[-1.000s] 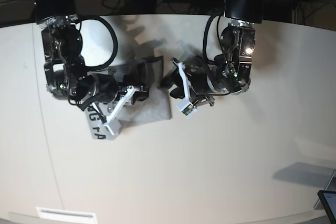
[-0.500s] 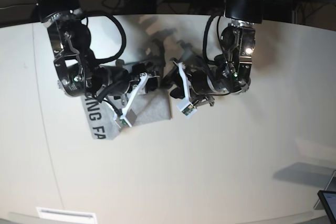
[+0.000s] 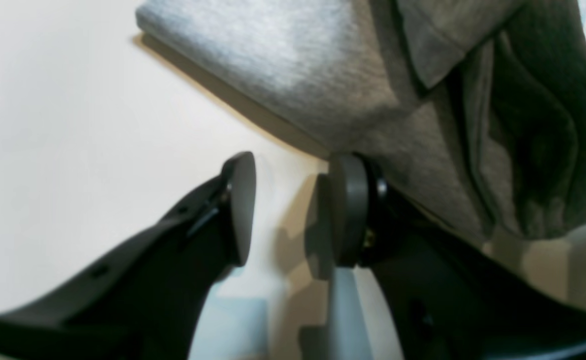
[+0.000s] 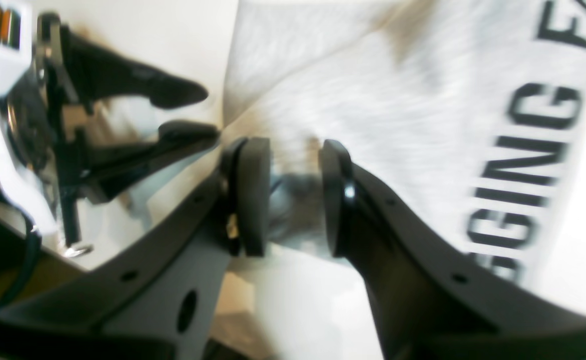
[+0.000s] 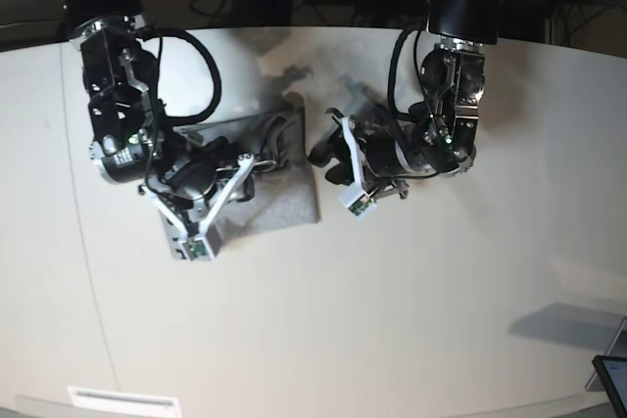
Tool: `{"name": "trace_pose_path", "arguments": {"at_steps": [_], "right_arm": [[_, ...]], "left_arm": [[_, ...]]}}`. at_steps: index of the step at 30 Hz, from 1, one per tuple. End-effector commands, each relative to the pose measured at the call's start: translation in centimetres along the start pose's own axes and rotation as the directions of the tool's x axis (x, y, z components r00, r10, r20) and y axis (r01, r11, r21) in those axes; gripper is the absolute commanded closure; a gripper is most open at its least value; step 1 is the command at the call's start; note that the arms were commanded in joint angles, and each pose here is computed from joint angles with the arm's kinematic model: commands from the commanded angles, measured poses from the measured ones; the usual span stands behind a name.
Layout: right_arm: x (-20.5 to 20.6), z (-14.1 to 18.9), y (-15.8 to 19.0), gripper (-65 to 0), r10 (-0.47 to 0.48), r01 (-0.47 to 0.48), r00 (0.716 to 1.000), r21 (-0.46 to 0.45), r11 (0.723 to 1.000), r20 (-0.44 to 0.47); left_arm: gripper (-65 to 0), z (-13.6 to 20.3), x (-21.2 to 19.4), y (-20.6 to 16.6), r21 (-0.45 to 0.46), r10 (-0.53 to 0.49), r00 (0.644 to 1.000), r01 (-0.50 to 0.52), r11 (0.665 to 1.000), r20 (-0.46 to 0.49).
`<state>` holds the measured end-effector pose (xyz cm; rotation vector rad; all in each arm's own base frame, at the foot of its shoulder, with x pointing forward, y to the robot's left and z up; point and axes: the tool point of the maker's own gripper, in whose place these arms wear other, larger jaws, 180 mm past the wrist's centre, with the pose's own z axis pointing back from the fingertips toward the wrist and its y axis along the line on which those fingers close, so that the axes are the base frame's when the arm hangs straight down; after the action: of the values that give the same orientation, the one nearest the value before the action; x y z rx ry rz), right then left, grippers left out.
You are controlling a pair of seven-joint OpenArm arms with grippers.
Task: Fold the T-shirt properly
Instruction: 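Lay the folded end down and open the right gripper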
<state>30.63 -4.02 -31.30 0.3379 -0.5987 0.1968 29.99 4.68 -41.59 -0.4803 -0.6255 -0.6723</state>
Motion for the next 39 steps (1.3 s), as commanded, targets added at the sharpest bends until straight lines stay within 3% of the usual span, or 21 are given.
{"name": "trace_pose_path", "arguments": {"at_steps": [1,5,6,14,22,27,39], "right_arm": [[2.3,1.0,-1.7,-16.2,0.001,0.002,0.996,-0.046,0.999,0.084],[3.7,2.6,-6.0,-1.0,-0.097,0.117,0.981,-0.117,0.986,0.167],[3.6,2.9,-7.0,0.0,-0.122,0.146,0.977,-0.132,0.98,0.175],[-0.6,1.9,-8.5,-0.1,-0.201,0.214,0.975,-0.161,0.963,0.097],[-0.9,1.4,-7.5,-0.1,-0.216,0.227,0.972,-0.133,0.965,0.088],[-1.1,0.8,-6.5,-0.1,-0.127,0.133,0.99,-0.095,0.987,0.061],[-1.9,0.2,-6.4,-0.1,-0.147,0.15,0.988,-0.09,0.985,0.039]], "left_arm": [[-24.2,0.5,-3.1,1.5,0.061,-0.017,0.989,0.026,0.998,-0.15],[-24.2,0.5,-3.1,1.5,0.061,-0.017,0.989,0.026,0.998,-0.15],[-24.2,0.5,-3.1,1.5,0.061,-0.017,0.989,0.026,0.998,-0.15],[-24.2,0.5,-3.0,1.4,0.057,-0.013,0.989,0.021,0.998,-0.144],[-24.2,0.4,-2.9,1.3,0.056,-0.013,0.99,0.021,0.998,-0.141],[-24.0,0.5,-2.8,1.3,0.057,-0.017,0.99,0.025,0.998,-0.14],[-24.0,0.6,-2.9,1.4,0.059,-0.018,0.99,0.026,0.998,-0.142]]}}
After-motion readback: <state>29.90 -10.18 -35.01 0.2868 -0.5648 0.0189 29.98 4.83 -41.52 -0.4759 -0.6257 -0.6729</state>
